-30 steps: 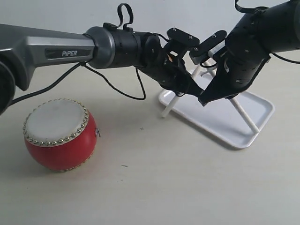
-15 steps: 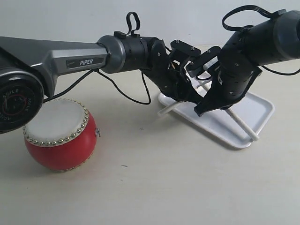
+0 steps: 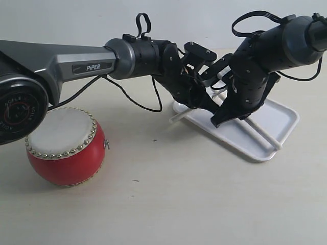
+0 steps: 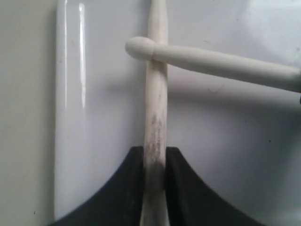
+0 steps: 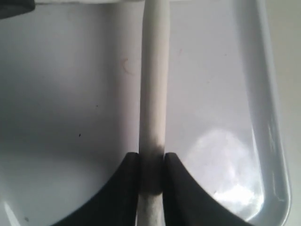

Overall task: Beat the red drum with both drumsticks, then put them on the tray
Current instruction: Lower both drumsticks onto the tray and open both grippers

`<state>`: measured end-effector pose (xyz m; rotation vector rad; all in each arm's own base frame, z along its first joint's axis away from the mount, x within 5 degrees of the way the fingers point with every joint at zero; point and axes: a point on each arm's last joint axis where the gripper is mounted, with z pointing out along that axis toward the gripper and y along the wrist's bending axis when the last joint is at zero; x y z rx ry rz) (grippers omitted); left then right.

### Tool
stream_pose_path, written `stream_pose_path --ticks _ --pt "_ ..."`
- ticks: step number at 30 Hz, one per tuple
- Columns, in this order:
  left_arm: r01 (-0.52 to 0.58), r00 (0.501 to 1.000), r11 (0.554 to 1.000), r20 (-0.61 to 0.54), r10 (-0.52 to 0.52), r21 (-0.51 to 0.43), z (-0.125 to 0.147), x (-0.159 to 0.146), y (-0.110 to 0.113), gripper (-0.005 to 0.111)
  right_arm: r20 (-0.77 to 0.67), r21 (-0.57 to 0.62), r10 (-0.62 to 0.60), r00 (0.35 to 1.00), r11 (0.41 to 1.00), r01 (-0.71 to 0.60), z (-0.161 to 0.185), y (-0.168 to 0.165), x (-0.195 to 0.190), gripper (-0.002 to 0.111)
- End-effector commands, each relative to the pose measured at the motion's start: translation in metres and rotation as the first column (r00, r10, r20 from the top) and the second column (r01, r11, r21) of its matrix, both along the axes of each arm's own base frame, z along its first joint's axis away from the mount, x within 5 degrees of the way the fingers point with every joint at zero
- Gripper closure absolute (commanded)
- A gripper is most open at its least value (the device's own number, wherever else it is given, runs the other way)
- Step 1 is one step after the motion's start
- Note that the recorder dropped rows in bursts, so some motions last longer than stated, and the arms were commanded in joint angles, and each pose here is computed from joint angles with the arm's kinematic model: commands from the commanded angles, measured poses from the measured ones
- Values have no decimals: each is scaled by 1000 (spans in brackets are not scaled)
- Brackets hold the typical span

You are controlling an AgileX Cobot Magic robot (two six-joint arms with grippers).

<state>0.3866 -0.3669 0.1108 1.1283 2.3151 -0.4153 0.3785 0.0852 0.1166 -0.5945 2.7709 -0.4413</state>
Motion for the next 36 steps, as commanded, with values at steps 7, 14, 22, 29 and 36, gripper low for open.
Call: stream_pose_path --ticks 7,14,22,29,36 --pt "102 992 992 -79 -96 76 -17 -23 -11 84 55 84 5 998 996 -10 -9 11 10 81" --pt "85 993 994 -89 -78 71 -17 -23 -11 56 52 81 3 999 997 -8 -9 11 9 74" --pt "83 993 994 -90 -76 71 -17 -23 -11 55 52 81 3 999 997 -8 -9 11 9 74" --pt "85 994 994 -77 -80 69 -12 -23 -11 55 59 87 -1 998 996 -4 -5 11 9 74" --pt "83 996 996 -25 -83 27 26 -23 -11 55 136 148 -19 991 989 -1 34 13 7 74"
